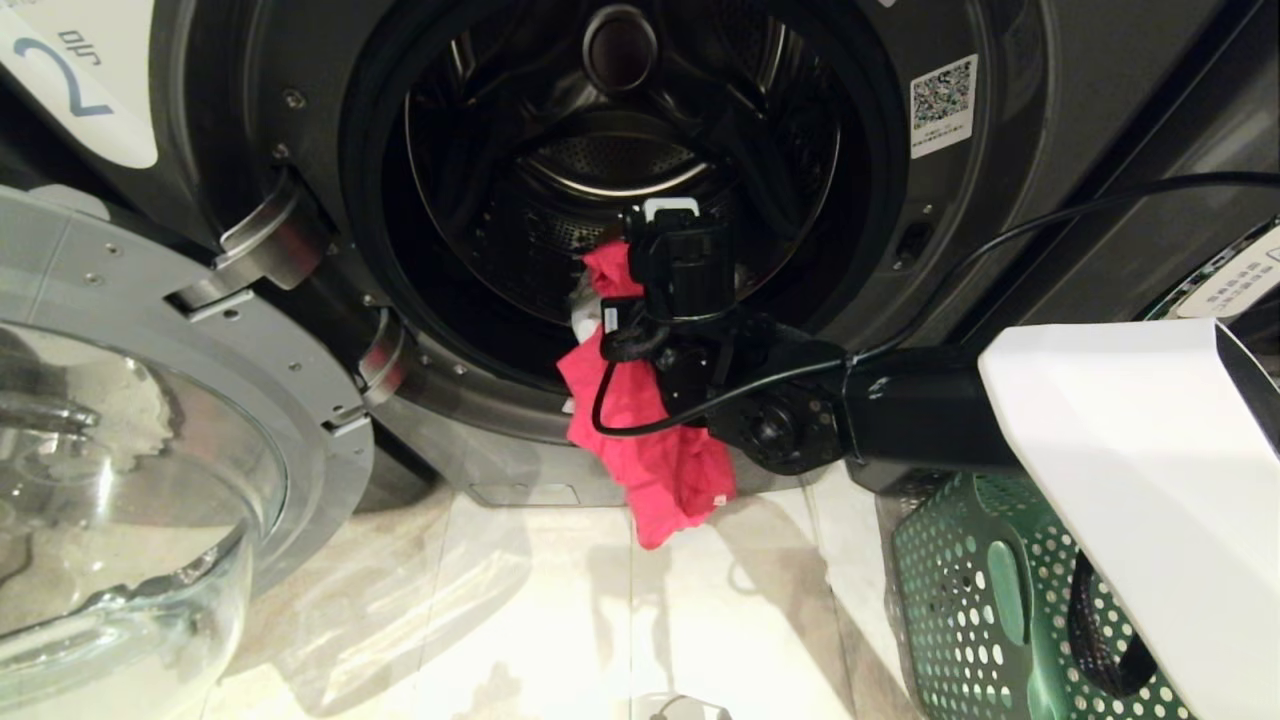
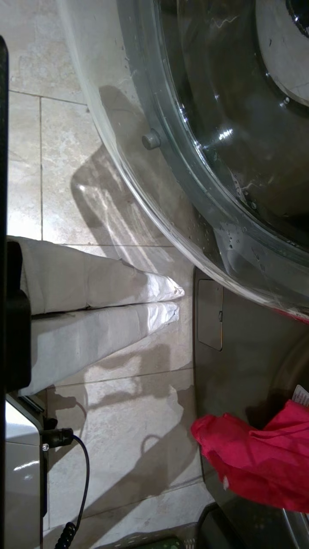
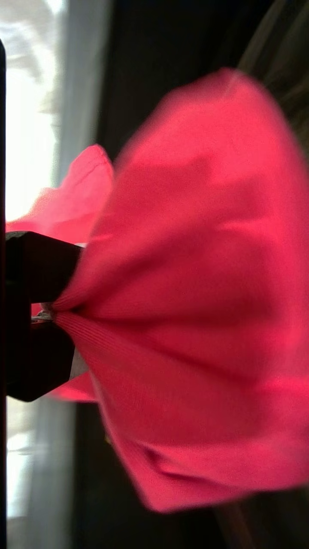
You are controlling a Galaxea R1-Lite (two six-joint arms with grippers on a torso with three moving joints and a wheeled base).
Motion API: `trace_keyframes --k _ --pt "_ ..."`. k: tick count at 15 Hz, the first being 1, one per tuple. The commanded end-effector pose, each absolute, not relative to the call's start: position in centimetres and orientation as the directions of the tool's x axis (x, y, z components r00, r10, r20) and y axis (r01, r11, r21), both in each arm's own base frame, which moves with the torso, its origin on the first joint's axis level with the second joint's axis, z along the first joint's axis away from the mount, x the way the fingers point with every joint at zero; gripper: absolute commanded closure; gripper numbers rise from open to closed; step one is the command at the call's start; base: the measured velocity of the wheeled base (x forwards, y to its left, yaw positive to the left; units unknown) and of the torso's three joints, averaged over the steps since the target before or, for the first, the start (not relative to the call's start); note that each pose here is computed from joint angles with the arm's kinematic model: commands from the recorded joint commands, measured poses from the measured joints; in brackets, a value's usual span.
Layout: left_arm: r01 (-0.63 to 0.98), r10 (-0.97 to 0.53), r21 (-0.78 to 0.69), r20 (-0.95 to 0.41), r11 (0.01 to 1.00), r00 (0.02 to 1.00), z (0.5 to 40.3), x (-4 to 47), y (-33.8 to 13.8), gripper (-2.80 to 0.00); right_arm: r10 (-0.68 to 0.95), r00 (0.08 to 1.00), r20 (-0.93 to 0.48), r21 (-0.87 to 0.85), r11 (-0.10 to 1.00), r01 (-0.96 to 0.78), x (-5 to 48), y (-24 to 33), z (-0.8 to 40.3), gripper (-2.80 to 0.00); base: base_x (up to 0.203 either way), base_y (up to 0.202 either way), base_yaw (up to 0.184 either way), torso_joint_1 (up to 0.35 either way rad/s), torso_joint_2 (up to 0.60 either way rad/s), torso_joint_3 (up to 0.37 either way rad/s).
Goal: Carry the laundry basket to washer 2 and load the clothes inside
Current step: Place the clothes into the washing machine
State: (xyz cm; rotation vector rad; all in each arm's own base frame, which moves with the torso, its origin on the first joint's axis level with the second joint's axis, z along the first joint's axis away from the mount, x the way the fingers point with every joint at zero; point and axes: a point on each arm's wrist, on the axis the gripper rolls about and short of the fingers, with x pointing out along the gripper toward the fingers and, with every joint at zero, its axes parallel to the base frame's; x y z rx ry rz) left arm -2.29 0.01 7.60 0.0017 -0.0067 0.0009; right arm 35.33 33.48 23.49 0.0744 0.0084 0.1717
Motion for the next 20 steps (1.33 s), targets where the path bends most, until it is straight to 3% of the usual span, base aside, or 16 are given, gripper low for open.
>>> trace_keyframes --k 1,6,9,20 --pt "-0.002 0.002 0.000 0.008 1.000 1.000 7.6 -2.3 0.0 0.00 0.170 0.978 0.123 0.049 0.983 -0.177 36.1 33.9 23.8 0.00 0.000 0.000 0.000 0.000 0.00 0.000" --pt "-0.002 0.002 0.002 0.008 1.000 1.000 7.6 -2.3 0.0 0.00 0.331 0.842 0.427 -0.191 0.943 -0.273 38.7 32.4 23.9 0.00 0.000 0.000 0.000 0.000 0.00 0.000" --pt "-0.002 0.002 0.002 0.008 1.000 1.000 7.6 -2.3 0.0 0.00 0.401 0.750 0.526 -0.277 0.914 -0.295 39.3 31.0 24.7 0.00 0.000 0.000 0.000 0.000 0.00 0.000" --pt "-0.002 0.002 0.002 0.008 1.000 1.000 7.6 -2.3 0.0 0.00 0.403 0.629 0.664 -0.334 0.913 -0.233 39.3 28.8 26.8 0.00 0.000 0.000 0.000 0.000 0.00 0.000"
